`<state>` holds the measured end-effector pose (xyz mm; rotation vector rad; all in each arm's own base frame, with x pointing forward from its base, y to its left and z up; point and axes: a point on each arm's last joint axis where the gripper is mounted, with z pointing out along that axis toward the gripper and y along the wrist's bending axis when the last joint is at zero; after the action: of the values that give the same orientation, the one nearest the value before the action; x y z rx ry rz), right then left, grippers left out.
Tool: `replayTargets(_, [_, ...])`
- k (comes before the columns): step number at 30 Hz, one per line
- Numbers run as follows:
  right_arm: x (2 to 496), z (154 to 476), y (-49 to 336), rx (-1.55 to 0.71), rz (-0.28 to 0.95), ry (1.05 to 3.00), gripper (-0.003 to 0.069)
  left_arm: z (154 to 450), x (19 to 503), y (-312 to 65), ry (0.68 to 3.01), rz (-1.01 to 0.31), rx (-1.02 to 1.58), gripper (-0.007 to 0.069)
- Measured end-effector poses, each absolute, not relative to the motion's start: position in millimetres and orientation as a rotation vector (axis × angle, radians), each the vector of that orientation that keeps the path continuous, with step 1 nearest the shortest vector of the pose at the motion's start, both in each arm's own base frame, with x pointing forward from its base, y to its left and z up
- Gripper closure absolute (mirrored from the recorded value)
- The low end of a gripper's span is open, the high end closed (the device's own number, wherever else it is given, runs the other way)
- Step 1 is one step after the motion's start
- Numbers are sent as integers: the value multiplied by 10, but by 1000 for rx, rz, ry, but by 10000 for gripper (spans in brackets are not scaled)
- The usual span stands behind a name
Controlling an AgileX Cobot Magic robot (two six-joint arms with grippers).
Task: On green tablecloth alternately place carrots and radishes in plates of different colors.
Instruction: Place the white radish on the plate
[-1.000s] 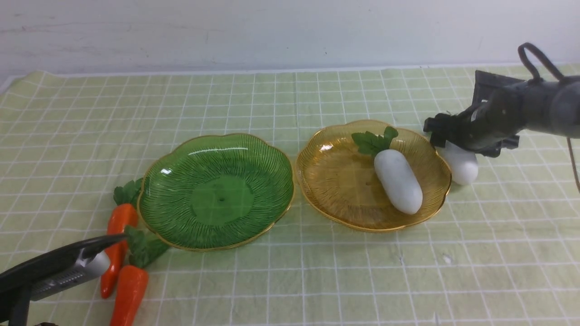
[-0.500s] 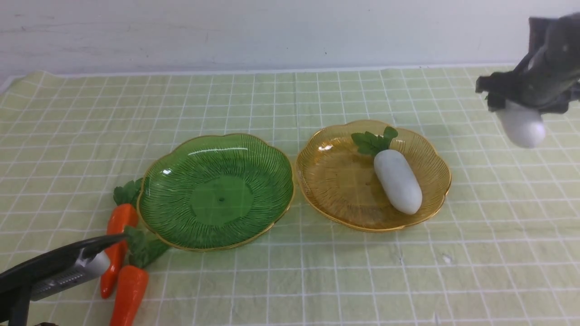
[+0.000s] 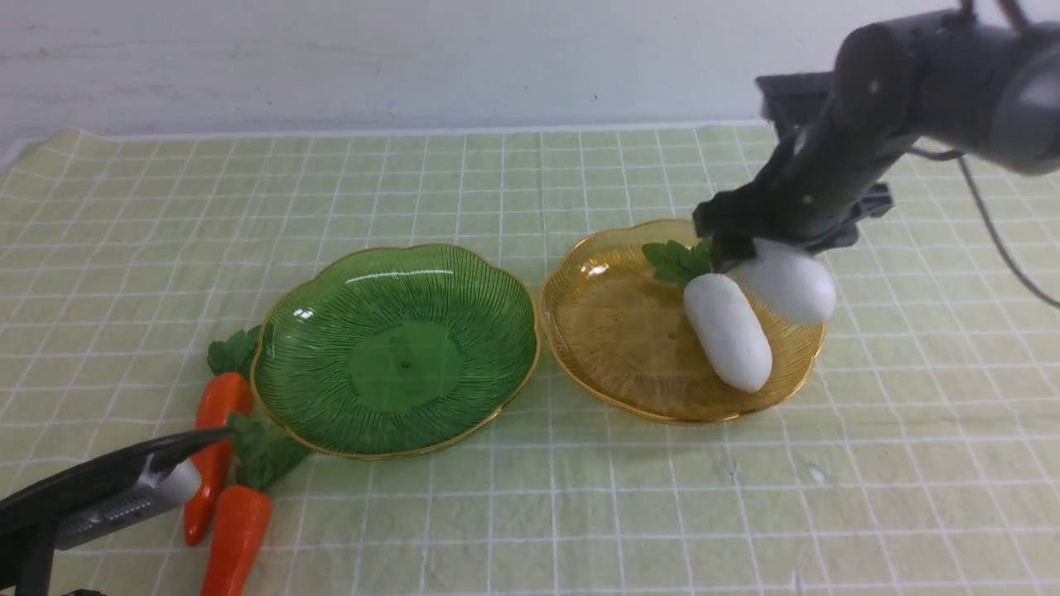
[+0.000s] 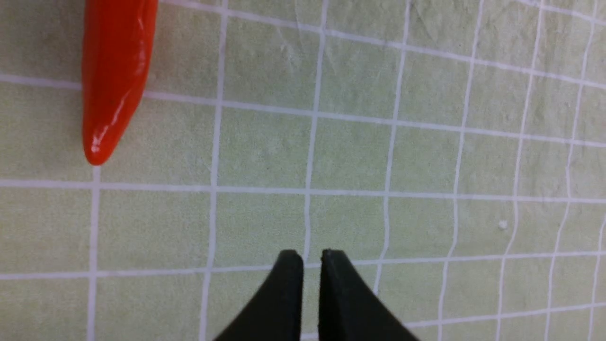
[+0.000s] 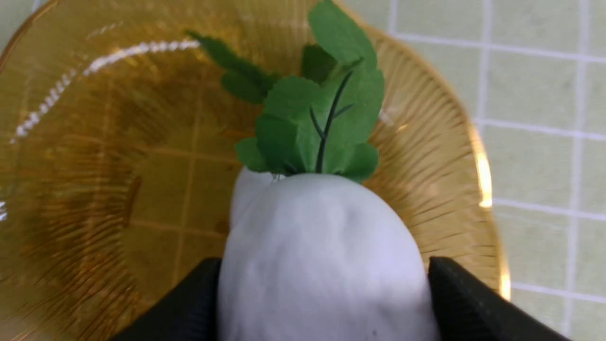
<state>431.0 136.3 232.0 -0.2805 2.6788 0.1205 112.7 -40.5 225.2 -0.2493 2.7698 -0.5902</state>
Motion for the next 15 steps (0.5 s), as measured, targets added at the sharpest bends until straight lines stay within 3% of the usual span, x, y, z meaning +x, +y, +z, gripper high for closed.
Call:
replayTargets(4, [4267, 2244, 1541, -336, 129, 2692, 163, 2252, 1127, -405, 2770, -590, -249, 559])
replayTargets(10, [4210, 2326, 1581, -385, 78, 2752, 4, 2252, 1127, -405, 2769, -588, -237, 483])
replayTargets(15, [4232, 2603, 1528, -414, -23, 2761, 9, 2252, 1127, -405, 2769, -587, -234, 438])
